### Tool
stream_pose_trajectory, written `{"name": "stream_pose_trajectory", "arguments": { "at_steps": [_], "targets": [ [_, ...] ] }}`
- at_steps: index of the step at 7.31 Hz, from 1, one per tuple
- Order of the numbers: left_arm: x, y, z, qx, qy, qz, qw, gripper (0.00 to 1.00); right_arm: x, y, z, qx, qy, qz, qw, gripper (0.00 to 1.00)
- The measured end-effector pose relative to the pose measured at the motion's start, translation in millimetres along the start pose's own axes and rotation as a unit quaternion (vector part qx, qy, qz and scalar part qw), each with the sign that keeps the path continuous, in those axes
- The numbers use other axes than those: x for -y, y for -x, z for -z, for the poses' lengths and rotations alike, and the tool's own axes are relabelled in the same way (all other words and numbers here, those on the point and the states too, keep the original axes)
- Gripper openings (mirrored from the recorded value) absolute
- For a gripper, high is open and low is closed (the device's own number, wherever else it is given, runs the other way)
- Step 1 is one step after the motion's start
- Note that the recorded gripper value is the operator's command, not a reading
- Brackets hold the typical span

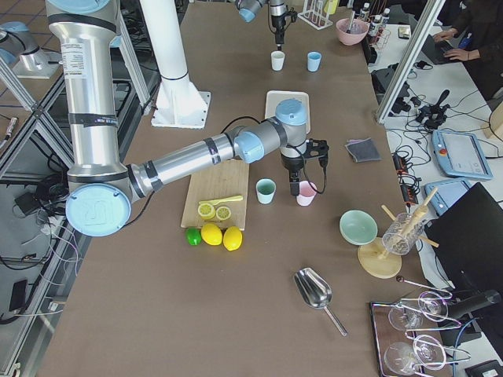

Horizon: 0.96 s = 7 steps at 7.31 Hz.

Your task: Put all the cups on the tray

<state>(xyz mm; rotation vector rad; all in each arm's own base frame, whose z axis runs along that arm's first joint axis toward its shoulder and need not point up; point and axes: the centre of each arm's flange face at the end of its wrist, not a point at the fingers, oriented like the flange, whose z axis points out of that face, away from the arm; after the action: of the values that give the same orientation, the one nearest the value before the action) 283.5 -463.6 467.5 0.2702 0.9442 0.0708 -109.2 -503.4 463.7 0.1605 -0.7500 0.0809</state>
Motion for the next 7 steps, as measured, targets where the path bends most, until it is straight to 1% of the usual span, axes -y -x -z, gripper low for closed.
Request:
{"name": "stream_pose_trajectory", "arguments": {
  "at_steps": [1, 2, 5, 7],
  "targets": [
    [-2, 0, -11, 0.008, 0.002, -0.001, 1.0, 0.24, 0, 0, 0, 0.0, 0.0, 0.0, 1.0, 1.0],
    [-4, 0, -17, 0.012, 0.004, -0.003, 0.9999, 0.0, 0, 0, 0, -0.001, 0.0, 0.001, 1.0, 1.0],
    [-7, -15, -22, 0.005, 0.008, -0.017, 0.9998, 0.0, -1, -2, -1, -0.005, -0.001, 0.001, 1.0, 1.0],
    [3, -42, -11, -0.01, 0.003, -0.026, 0.9996, 0.0, -1, -2, -1, -0.005, -0.001, 0.001, 1.0, 1.0]
  ]
}}
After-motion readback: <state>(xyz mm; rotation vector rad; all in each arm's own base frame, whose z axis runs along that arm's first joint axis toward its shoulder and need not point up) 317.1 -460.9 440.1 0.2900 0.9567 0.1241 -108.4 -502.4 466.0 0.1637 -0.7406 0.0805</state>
